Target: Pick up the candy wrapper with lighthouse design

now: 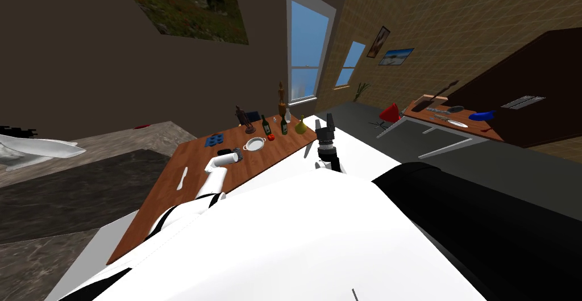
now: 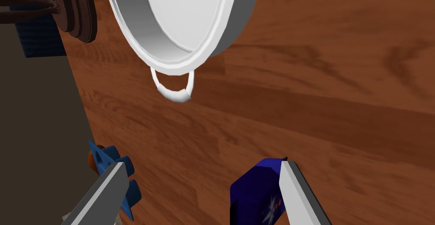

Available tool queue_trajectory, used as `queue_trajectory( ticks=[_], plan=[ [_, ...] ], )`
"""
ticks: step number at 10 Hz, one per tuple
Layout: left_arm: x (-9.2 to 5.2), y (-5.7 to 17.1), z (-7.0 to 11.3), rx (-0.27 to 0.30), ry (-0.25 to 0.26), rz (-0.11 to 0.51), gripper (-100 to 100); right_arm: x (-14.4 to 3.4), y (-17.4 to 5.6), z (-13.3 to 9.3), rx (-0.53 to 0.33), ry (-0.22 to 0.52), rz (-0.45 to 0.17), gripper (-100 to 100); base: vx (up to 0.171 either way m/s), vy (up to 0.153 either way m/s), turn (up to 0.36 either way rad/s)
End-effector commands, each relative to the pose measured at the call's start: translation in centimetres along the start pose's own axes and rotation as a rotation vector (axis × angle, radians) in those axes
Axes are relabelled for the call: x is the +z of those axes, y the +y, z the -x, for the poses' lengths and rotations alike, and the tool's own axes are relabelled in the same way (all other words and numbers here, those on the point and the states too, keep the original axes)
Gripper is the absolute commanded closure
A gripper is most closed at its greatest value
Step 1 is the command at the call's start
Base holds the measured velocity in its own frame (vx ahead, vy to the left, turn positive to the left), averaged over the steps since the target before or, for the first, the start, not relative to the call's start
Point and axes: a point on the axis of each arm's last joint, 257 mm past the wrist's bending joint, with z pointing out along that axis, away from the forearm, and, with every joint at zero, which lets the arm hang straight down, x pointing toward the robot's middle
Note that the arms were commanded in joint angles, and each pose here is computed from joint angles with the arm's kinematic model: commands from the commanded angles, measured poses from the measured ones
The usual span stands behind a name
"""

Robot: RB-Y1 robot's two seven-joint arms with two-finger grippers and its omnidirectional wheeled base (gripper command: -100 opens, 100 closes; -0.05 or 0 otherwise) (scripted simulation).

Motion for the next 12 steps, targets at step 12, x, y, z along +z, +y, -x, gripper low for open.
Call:
queue_trajectory(
  ticks=[12],
  plan=[
    [0.0, 3.0, 5.7, -0.085, -0.100, 0.253, -100, 0.0, 0.0, 0.0, 0.000, 0.000, 0.000, 0, -0.006, 0.010, -0.037]
  ],
)
